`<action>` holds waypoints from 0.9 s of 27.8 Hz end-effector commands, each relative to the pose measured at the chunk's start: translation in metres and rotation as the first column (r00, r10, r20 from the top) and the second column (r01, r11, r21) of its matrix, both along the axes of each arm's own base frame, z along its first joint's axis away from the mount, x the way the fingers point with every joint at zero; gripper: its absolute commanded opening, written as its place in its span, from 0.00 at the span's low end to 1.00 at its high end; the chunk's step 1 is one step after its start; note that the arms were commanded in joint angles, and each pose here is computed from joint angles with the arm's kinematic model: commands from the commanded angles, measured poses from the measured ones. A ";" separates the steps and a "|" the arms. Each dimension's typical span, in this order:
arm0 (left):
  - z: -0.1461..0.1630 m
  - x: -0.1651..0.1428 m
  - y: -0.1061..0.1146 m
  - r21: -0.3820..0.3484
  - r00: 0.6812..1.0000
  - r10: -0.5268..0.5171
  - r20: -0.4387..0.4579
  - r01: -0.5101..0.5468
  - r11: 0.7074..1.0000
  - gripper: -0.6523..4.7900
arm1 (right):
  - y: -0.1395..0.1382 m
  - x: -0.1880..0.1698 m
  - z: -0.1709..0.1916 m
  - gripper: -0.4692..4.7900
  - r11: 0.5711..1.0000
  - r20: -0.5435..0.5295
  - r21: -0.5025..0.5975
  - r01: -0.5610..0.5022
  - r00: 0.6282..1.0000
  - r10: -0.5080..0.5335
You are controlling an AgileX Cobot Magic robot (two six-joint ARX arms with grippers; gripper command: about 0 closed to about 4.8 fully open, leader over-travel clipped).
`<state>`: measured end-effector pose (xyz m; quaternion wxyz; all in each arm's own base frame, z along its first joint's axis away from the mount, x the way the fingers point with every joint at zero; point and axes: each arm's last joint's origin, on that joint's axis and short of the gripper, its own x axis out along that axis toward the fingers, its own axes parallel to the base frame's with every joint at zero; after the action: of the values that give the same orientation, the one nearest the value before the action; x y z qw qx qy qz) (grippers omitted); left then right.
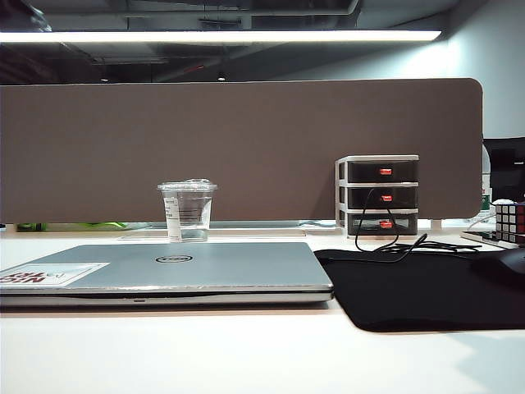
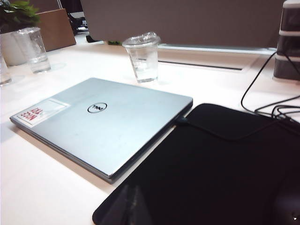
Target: Pick up the coffee cup and place it on the right side of the laptop.
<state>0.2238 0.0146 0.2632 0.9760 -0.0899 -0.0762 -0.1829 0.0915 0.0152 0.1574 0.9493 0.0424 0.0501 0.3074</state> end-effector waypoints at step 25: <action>-0.078 0.139 0.010 0.168 0.953 -0.297 -0.061 0.303 0.938 1.00 | 0.000 0.000 -0.001 0.09 1.000 0.006 -0.005 0.002 1.000 -0.002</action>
<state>0.3560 0.0244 0.1841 0.9493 -0.0243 -0.0206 -0.3128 0.0914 0.0151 0.1570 0.9495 0.0417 0.0513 0.3068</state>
